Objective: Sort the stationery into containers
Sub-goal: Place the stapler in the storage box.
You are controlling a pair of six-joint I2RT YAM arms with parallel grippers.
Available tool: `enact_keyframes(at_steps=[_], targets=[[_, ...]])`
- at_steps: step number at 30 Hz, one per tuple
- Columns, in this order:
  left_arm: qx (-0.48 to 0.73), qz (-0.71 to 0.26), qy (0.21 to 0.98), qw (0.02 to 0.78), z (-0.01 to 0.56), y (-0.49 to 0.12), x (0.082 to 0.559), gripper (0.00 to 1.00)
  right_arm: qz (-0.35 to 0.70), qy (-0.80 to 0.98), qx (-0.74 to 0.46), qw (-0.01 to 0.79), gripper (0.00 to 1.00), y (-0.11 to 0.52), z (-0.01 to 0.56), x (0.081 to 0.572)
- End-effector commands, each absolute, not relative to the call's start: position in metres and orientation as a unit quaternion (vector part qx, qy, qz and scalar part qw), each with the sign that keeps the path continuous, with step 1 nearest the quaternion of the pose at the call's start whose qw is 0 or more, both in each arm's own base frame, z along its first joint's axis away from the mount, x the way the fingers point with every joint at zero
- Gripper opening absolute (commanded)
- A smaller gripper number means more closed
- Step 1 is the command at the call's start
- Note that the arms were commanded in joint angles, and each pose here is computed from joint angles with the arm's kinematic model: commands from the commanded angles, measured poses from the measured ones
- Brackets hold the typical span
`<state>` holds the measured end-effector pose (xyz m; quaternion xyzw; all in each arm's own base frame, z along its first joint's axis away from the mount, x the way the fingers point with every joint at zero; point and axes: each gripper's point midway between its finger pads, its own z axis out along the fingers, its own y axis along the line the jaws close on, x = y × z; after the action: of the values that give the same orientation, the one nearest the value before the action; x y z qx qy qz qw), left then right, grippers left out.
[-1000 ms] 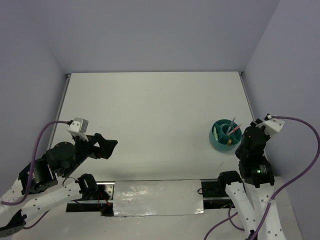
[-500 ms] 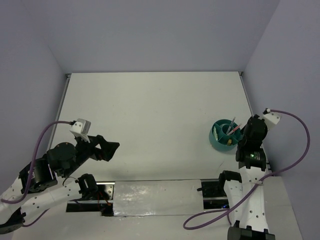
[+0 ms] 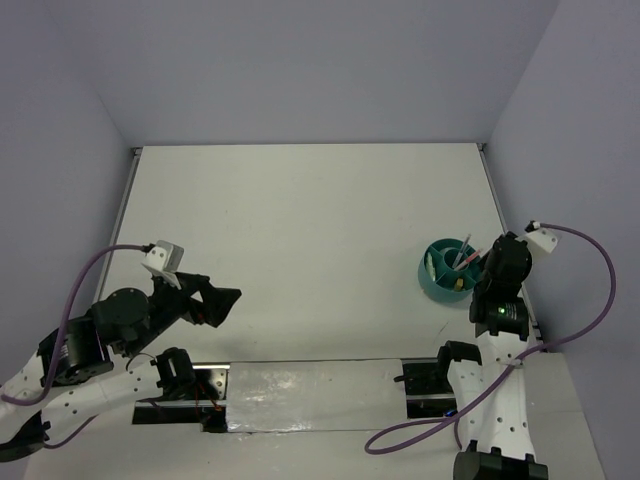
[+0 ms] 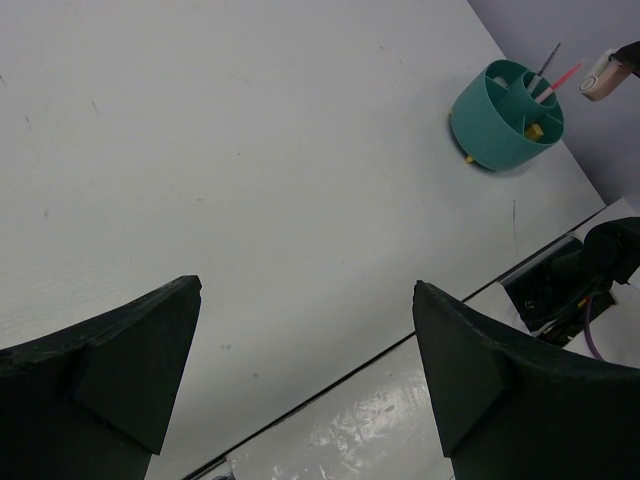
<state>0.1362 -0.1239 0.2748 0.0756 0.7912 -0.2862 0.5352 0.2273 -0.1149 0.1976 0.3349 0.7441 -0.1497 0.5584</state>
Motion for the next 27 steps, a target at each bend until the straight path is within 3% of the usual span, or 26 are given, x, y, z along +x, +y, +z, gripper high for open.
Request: enact_keyframes(at_steps=[1, 17, 27], targets=[[0.073, -0.308, 0.775, 0.547, 0.287, -0.127, 0.135, 0.99, -0.157, 0.716, 0.363, 0.575, 0.0, -0.123, 0.211, 0.225], [0.072, -0.297, 0.783, 0.541, 0.281, -0.129, 0.137, 0.99, -0.139, 0.73, 0.37, 0.558, 0.0, -0.118, 0.183, 0.23], [0.073, -0.283, 0.793, 0.534, 0.275, -0.133, 0.14, 0.99, -0.147, 0.702, 0.39, 0.577, 0.0, -0.122, 0.199, 0.218]])
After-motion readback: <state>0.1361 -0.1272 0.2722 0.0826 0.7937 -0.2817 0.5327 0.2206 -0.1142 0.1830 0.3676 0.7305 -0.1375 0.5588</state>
